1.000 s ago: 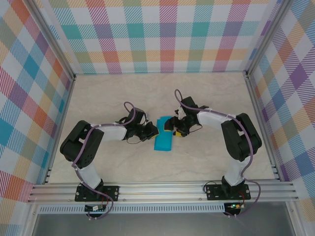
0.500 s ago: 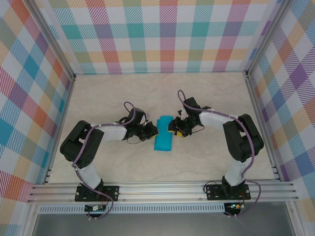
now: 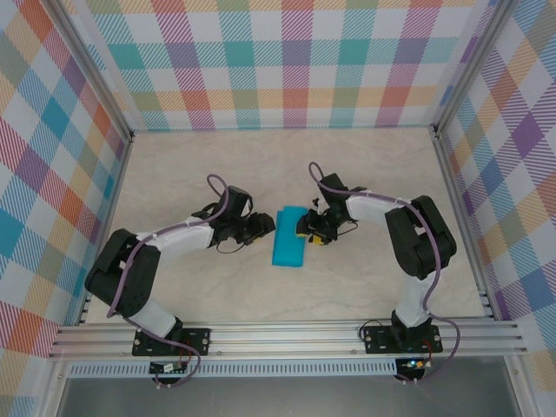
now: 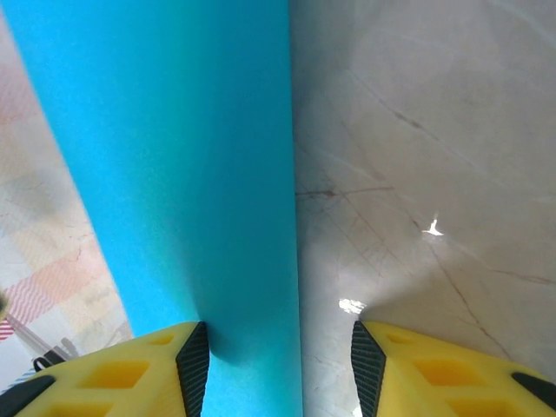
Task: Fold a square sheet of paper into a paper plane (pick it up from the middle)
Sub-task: First fold in half a square sheet of paper at the center of the table, then hold the square sheet of paper at the center of the table.
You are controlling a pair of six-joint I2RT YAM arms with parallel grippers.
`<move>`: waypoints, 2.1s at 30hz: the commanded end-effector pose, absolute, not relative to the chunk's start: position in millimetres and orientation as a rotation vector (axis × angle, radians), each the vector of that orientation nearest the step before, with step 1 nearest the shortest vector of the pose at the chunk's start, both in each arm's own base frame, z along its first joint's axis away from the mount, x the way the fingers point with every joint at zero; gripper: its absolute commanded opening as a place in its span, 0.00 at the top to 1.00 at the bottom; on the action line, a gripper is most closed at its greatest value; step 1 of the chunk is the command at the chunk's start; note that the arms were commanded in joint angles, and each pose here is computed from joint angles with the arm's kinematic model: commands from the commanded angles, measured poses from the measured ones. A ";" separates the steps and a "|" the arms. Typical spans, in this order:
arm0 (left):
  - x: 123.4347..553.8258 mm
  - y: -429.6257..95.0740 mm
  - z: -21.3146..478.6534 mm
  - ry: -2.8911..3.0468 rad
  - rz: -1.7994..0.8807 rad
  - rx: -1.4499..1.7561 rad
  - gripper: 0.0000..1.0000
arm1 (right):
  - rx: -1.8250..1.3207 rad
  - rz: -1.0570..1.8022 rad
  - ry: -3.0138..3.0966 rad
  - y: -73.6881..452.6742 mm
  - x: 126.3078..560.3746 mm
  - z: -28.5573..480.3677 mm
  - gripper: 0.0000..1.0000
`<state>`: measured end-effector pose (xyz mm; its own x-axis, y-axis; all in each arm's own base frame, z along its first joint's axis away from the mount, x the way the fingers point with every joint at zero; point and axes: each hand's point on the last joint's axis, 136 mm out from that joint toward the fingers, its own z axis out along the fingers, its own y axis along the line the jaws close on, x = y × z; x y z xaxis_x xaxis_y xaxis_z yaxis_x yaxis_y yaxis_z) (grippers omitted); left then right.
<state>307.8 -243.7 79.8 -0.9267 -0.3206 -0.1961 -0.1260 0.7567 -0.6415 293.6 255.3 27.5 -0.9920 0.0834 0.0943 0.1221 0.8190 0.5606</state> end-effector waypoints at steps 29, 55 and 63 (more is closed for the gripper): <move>310.4 -214.8 107.3 2.616 -0.773 -0.350 0.50 | -0.079 -0.411 -2.944 244.9 282.5 2.1 0.41; 308.7 -216.9 103.6 2.631 -0.781 -0.334 0.51 | -0.065 -0.290 -2.922 238.2 281.7 -10.9 0.37; 309.1 -223.7 96.3 2.651 -0.820 -0.335 0.56 | -0.072 -0.257 -2.919 234.4 280.5 -15.0 0.37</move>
<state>303.9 -221.3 94.1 -0.9079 -0.3245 -0.2652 -0.1261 0.8150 -0.5656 295.4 259.2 20.0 -0.9882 0.0185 0.1523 0.0654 0.9488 0.3089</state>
